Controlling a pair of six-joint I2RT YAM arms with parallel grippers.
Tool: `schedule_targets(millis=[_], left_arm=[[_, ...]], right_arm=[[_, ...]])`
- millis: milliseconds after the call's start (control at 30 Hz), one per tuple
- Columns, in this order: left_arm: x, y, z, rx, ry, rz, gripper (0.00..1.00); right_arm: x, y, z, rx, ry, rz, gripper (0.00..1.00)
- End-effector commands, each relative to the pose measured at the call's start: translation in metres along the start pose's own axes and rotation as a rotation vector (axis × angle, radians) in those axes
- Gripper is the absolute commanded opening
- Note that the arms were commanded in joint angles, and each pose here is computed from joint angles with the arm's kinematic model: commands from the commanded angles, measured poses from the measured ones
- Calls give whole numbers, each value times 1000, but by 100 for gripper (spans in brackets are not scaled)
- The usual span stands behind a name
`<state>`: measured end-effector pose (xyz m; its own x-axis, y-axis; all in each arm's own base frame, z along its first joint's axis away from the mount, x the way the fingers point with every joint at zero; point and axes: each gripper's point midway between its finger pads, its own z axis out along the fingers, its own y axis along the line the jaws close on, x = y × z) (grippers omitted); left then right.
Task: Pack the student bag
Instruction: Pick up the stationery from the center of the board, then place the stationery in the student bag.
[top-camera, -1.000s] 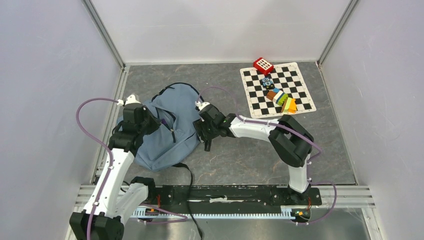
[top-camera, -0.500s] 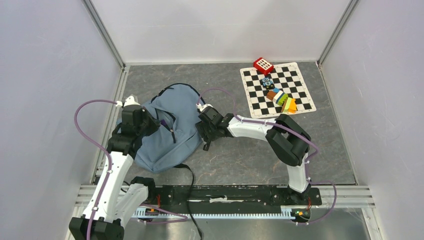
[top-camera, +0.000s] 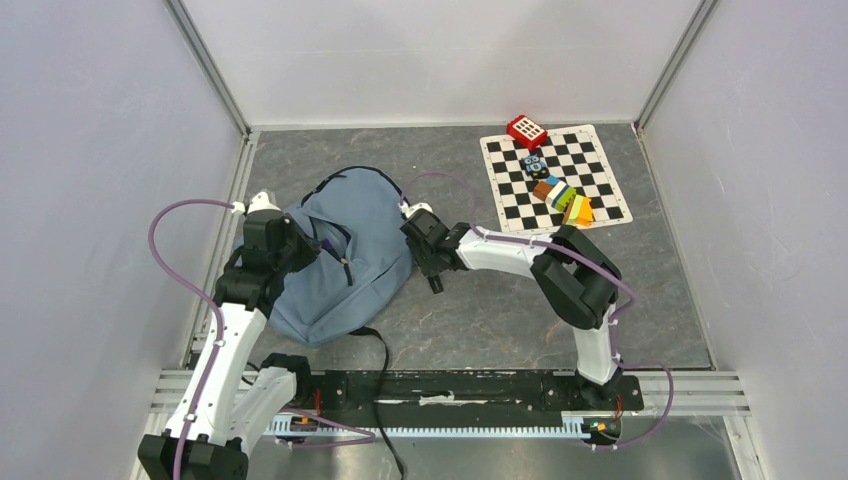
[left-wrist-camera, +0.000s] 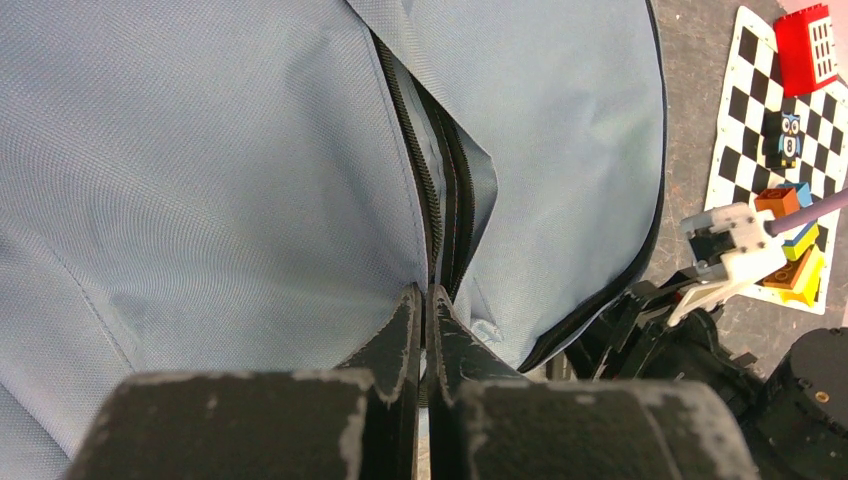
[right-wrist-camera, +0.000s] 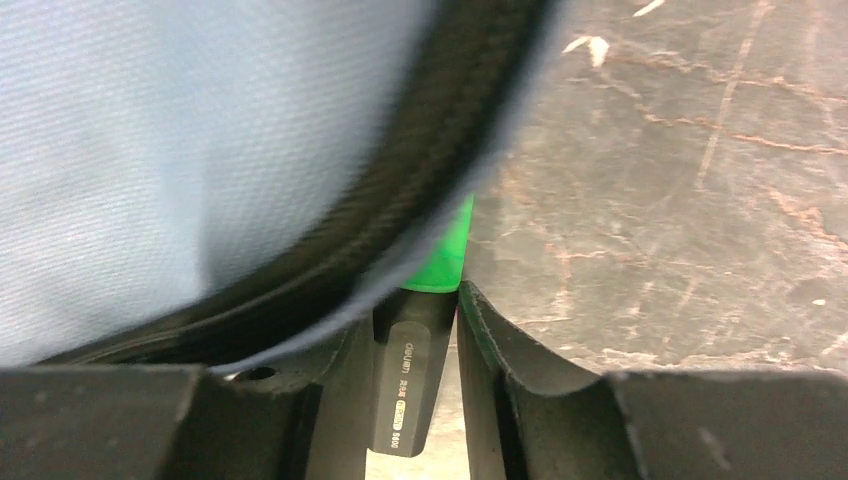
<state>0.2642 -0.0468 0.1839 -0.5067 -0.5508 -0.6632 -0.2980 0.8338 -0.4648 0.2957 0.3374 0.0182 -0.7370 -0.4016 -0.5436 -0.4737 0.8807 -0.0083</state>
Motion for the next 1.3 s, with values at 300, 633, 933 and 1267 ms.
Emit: schedule_targets(millis=[300, 633, 933, 1267], left_arm=[[-13, -20, -15, 89, -30, 21, 2], [7, -25, -6, 140, 54, 45, 2], [21, -15, -5, 110, 102, 36, 2], [30, -5, -1, 55, 132, -7, 2]], right_arm=[[0, -87, -16, 141, -21, 72, 0], [-72, -93, -87, 58, -301, 49, 0], [-139, -4, -114, -271, -432, 35, 0], [-205, 121, -109, -555, -520, -65, 0]])
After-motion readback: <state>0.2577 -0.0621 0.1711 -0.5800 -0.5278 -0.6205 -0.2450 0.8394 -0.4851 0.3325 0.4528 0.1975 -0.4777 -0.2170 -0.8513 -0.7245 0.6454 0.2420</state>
